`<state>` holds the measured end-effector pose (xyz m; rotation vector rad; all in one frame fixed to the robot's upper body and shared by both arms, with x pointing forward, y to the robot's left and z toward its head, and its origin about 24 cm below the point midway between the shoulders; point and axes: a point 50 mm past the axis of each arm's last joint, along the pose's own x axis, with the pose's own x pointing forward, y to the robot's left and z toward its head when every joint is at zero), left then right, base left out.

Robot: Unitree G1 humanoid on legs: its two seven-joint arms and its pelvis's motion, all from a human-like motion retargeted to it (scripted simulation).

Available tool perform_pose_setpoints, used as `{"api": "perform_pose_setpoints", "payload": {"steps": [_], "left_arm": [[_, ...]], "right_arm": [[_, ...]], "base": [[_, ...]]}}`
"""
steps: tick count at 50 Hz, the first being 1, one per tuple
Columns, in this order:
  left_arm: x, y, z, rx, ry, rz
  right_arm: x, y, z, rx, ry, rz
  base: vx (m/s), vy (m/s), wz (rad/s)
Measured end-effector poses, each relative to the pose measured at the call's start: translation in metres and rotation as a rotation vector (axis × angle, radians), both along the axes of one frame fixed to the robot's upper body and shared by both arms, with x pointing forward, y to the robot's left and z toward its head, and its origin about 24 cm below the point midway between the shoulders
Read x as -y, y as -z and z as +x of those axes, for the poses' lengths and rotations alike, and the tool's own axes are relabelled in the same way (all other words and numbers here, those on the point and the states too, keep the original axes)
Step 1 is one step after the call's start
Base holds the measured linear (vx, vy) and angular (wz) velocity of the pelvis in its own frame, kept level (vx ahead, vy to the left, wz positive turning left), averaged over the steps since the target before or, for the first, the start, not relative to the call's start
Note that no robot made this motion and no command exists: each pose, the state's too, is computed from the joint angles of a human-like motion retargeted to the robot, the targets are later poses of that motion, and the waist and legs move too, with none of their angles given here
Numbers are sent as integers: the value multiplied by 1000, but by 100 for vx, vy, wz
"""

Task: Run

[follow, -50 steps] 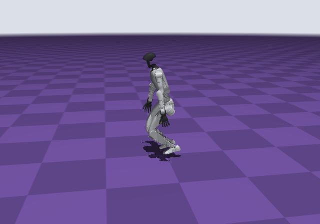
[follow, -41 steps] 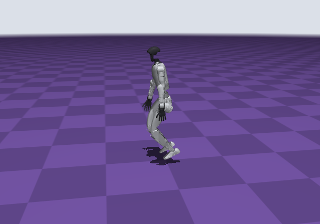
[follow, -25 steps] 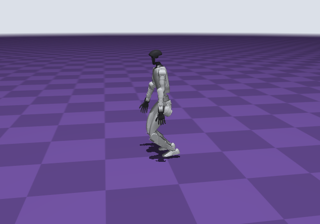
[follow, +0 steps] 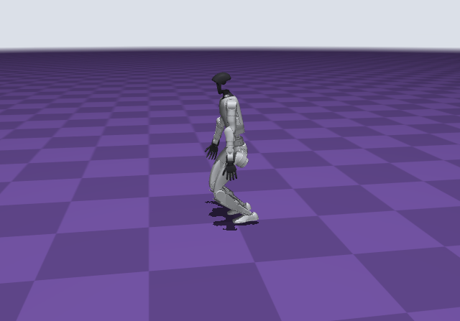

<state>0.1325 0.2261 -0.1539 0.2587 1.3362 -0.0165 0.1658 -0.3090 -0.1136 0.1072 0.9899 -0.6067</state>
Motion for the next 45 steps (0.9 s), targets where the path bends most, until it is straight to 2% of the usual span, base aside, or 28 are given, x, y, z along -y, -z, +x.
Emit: {"api": "perform_pose_setpoints", "payload": {"steps": [5, 10, 18, 45], "left_arm": [[27, 10, -17, -8, -99, -129], [37, 14, -28, -30, -60, -162], [26, 10, -15, -5, 33, -61], [17, 9, -21, -19, -91, -50]], "right_arm": [[-25, 19, -19, -30, 27, 109], [-43, 29, -32, -61, -10, 170], [-47, 31, -32, -131, -99, 106], [-57, 34, -32, -163, -160, 108]], "base": [[0, 0, 0], [0, 0, 0], [-3, -5, 3], [0, 0, 0]]}}
